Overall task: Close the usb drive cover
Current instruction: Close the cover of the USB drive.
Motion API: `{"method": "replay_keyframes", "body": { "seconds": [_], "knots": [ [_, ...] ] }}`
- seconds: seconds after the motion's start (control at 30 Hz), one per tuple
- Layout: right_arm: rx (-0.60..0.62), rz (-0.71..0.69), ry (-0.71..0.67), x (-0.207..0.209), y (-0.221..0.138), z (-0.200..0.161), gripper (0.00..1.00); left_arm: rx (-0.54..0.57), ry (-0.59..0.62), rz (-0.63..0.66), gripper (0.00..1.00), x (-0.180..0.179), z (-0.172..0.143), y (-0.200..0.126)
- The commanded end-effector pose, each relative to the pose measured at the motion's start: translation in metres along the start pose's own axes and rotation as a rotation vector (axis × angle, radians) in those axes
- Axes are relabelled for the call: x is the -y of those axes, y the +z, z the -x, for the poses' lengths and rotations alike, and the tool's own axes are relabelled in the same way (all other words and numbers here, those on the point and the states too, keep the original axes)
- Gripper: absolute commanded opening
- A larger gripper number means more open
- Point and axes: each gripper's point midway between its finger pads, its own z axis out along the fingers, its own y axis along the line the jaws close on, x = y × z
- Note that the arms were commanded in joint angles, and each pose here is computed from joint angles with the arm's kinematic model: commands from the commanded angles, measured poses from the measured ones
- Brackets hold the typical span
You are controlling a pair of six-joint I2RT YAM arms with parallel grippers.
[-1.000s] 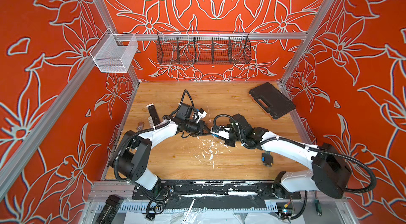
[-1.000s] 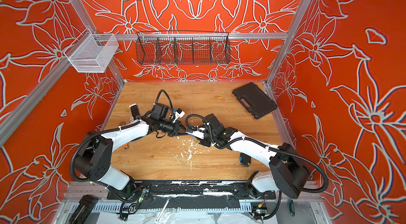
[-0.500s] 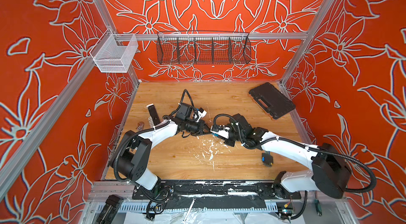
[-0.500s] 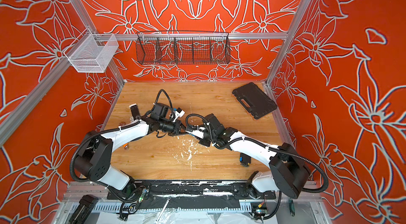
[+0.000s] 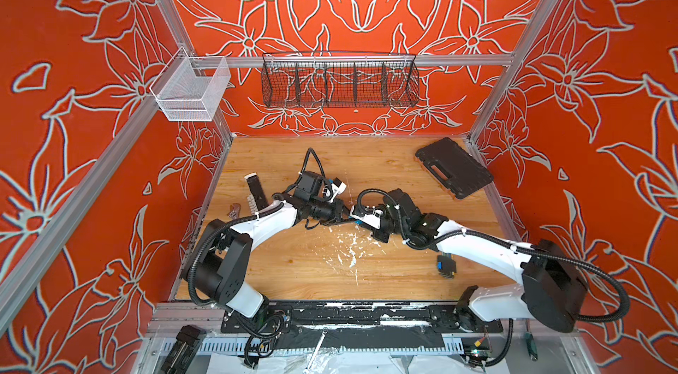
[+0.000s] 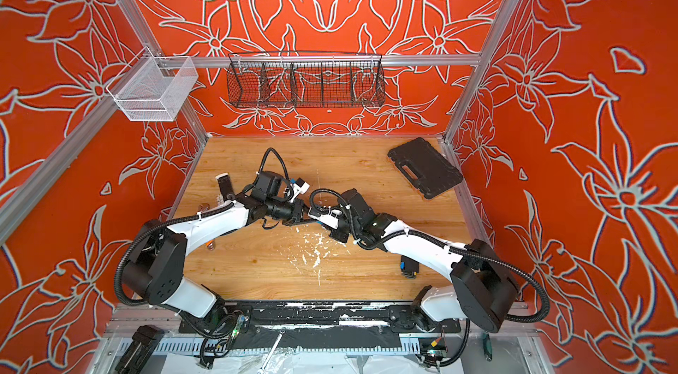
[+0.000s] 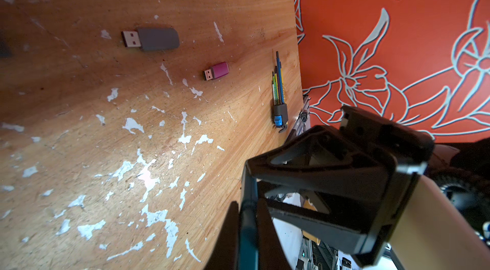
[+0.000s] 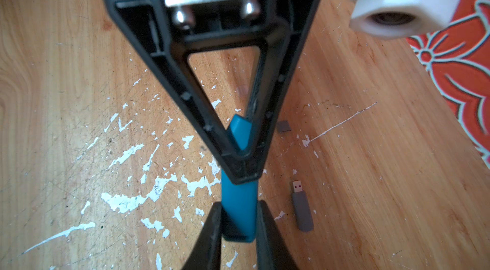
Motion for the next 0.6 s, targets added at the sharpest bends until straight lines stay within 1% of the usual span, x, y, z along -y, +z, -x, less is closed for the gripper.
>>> {"method": "replay_keyframes", "body": {
  "seconds": [0.0,0.03,0.07,0.23,0.27,0.37,0.47,0.57],
  "knots": [
    [0.246,-0.031,-0.044,0.009,-0.016,0.065,0.16,-0.020,0.026,-0.030,0.21,0.016,-0.007,0.003],
    [0.247,-0.032,-0.043,0.009,-0.016,0.066,0.16,-0.013,0.031,-0.025,0.26,0.017,-0.006,0.002],
    [0.249,-0.031,-0.043,0.009,-0.016,0.066,0.16,-0.006,0.039,-0.025,0.30,0.018,-0.005,0.001],
    [0.243,-0.033,-0.044,0.009,-0.015,0.065,0.16,0.013,0.053,-0.009,0.34,0.021,-0.004,-0.003],
    [0.240,-0.029,-0.044,0.008,-0.014,0.063,0.16,0.020,0.055,-0.002,0.38,0.020,-0.003,-0.004],
    [0.232,-0.027,-0.040,0.008,-0.012,0.061,0.16,0.040,0.070,0.001,0.41,0.024,-0.001,-0.008],
    [0.227,-0.022,-0.037,0.007,-0.011,0.059,0.16,0.070,0.091,0.014,0.49,0.028,0.003,-0.013],
    [0.218,-0.019,-0.036,0.006,-0.010,0.057,0.16,0.094,0.113,0.027,0.53,0.031,0.006,-0.018]
  ]
}}
